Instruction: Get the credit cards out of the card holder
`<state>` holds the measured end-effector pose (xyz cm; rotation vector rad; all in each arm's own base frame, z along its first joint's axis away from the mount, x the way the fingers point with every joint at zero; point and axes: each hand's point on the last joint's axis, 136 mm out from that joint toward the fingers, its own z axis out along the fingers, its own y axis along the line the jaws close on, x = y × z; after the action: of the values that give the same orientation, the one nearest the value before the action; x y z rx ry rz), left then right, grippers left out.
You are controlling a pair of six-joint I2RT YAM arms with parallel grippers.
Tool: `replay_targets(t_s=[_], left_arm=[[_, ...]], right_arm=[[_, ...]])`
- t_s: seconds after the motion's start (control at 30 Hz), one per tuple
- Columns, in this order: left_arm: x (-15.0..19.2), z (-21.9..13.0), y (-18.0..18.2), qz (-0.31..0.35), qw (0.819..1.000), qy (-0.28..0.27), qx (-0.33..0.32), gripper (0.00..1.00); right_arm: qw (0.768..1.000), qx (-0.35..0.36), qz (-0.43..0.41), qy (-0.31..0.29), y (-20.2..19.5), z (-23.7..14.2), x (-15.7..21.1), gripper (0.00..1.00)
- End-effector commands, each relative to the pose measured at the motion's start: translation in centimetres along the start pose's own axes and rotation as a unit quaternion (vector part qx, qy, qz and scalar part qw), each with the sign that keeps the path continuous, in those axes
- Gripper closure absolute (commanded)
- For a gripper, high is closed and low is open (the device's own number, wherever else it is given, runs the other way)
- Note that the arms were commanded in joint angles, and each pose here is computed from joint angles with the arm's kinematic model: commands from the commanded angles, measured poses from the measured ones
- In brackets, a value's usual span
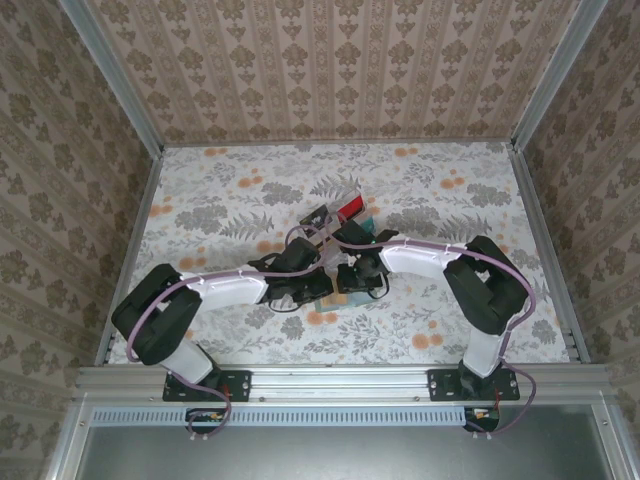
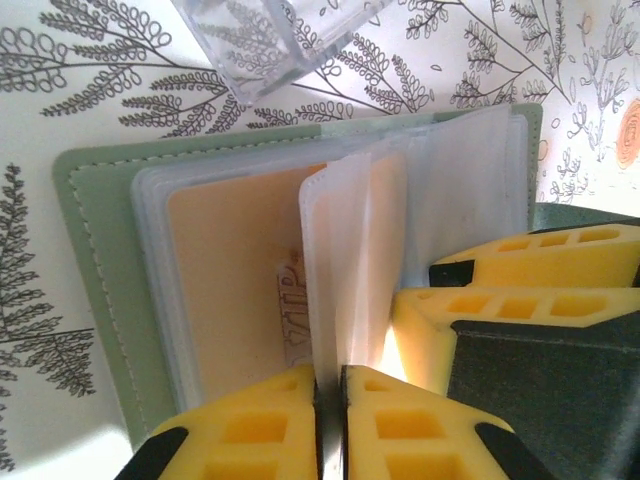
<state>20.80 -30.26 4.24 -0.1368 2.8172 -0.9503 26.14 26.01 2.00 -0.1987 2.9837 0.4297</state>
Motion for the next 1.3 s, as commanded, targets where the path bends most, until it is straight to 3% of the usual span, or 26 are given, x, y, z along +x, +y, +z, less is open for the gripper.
replay_targets(t_s=[0.0,0.17,0.37,0.47,0.6,0.93,1.13,1.27], left_arm=[[0.1,-0.7,0.4,0.011,1.000,-0.001,-0.006,0.91],[0.6,-1.4,1.8,0.016,0.999,0.004,-0.036,0.96],[0.8,-3.1,2.9,0.036,0.997,0.015,-0.066,0.95],[0.5,-3.6,1.9,0.043,0.998,0.015,-0.045,0.85],[0.2,-3.2,-1.7,0.053,0.998,0.012,0.035,0.62],[-0.5,-1.2,-8.2,0.082,0.987,0.033,0.135,0.38],[-1.4,-1.6,-5.7,0.061,0.994,0.006,0.096,0.28],[-1.7,-2.7,-2.7,0.041,0.998,-0.017,0.039,0.28]], right_arm=[[1.000,0.024,-0.015,-0.009,-1.7,-1.1,1.2,0.64],[0.996,-0.019,-0.026,-0.085,-1.0,-5.7,-0.3,0.53],[0.991,-0.028,-0.002,-0.134,-1.6,-8.3,-1.0,0.48],[0.989,-0.024,0.015,-0.144,-2.3,-8.6,-1.1,0.47],[0.985,-0.028,0.036,-0.166,-3.1,-9.8,-1.4,0.46],[0.981,-0.027,0.066,-0.181,-4.6,-10.9,-1.3,0.47],[0.982,-0.034,0.064,-0.172,-4.5,-10.2,-1.3,0.47],[0.986,-0.064,0.059,-0.140,-3.2,-8.9,-1.1,0.50]])
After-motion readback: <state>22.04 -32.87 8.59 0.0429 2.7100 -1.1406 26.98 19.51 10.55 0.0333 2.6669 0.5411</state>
